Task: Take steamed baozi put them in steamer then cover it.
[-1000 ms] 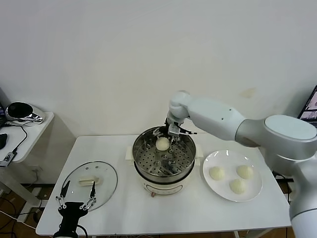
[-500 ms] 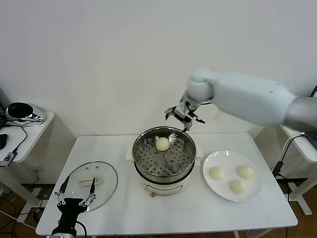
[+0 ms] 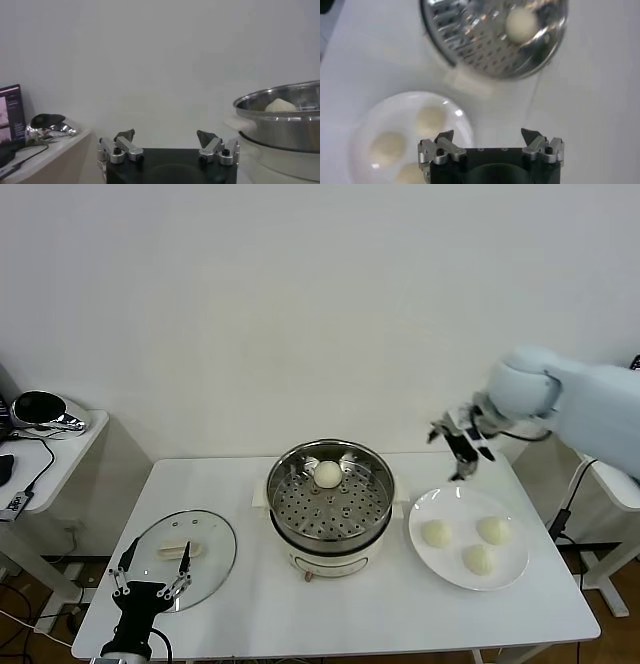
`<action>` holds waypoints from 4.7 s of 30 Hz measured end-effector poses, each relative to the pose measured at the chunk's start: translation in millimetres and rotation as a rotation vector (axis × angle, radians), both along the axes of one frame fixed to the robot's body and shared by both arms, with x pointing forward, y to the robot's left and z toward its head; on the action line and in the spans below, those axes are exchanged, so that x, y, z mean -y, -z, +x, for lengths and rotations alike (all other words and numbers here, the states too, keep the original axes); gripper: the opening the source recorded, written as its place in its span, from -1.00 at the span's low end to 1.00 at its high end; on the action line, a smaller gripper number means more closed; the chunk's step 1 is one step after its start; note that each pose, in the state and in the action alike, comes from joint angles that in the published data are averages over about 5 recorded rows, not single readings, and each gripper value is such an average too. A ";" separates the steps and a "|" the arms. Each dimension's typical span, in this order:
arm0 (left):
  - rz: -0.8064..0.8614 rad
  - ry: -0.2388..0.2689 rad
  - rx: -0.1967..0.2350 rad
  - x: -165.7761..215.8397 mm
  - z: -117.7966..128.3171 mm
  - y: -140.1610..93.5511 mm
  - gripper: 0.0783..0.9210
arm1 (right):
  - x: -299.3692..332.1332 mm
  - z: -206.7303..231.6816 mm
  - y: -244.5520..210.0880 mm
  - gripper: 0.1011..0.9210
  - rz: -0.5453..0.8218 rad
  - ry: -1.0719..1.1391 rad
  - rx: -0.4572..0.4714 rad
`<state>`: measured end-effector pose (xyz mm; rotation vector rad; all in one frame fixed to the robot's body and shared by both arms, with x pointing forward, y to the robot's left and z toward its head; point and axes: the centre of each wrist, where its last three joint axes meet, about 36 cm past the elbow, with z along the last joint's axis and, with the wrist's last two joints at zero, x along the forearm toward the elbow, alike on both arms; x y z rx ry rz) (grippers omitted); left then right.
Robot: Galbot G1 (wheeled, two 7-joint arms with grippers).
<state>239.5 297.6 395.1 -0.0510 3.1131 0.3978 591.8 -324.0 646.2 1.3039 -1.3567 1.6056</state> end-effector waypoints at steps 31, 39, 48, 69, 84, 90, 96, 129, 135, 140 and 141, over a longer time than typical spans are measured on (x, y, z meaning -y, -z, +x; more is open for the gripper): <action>0.008 -0.041 -0.009 -6.8 -8.6 -0.8 0.77 | 6.9 26.1 170.3 0.76 0.012 0.068 -0.118; 0.006 -0.042 -0.009 -6.9 -8.3 -0.1 0.77 | -3.3 35.1 189.2 0.72 0.003 0.073 -0.127; 0.007 -0.045 -0.010 -7.5 -8.8 0.6 0.77 | -6.0 41.2 195.0 0.28 -0.016 0.085 -0.130; 0.007 -0.029 0.003 -5.4 -3.5 -2.4 0.77 | -5.3 52.8 62.8 0.10 0.027 0.111 -0.041; -0.002 -0.019 0.020 -5.0 5.5 -3.0 0.77 | -133.6 41.7 -53.5 0.15 0.151 0.018 0.019; 0.002 -0.025 0.030 -7.8 6.0 -6.5 0.77 | -200.1 43.0 -44.4 0.16 0.173 0.008 -0.013; 0.006 -0.032 0.035 -11.7 5.1 -9.4 0.77 | -255.6 44.9 -17.1 0.16 0.162 0.019 -0.057; -0.006 -0.047 0.045 -13.2 5.2 -8.9 0.77 | -346.6 47.5 66.1 0.32 0.097 0.110 -0.095; -0.006 -0.045 0.047 -12.5 4.7 -10.2 0.77 | -335.5 49.2 46.4 0.69 0.106 0.107 -0.102; -0.003 -0.041 0.049 -12.8 5.8 -11.0 0.77 | -306.4 52.0 9.9 0.76 0.096 0.091 -0.092; -0.003 -0.039 0.049 -12.6 6.2 -11.1 0.77 | -297.8 52.2 2.0 0.76 0.092 0.088 -0.089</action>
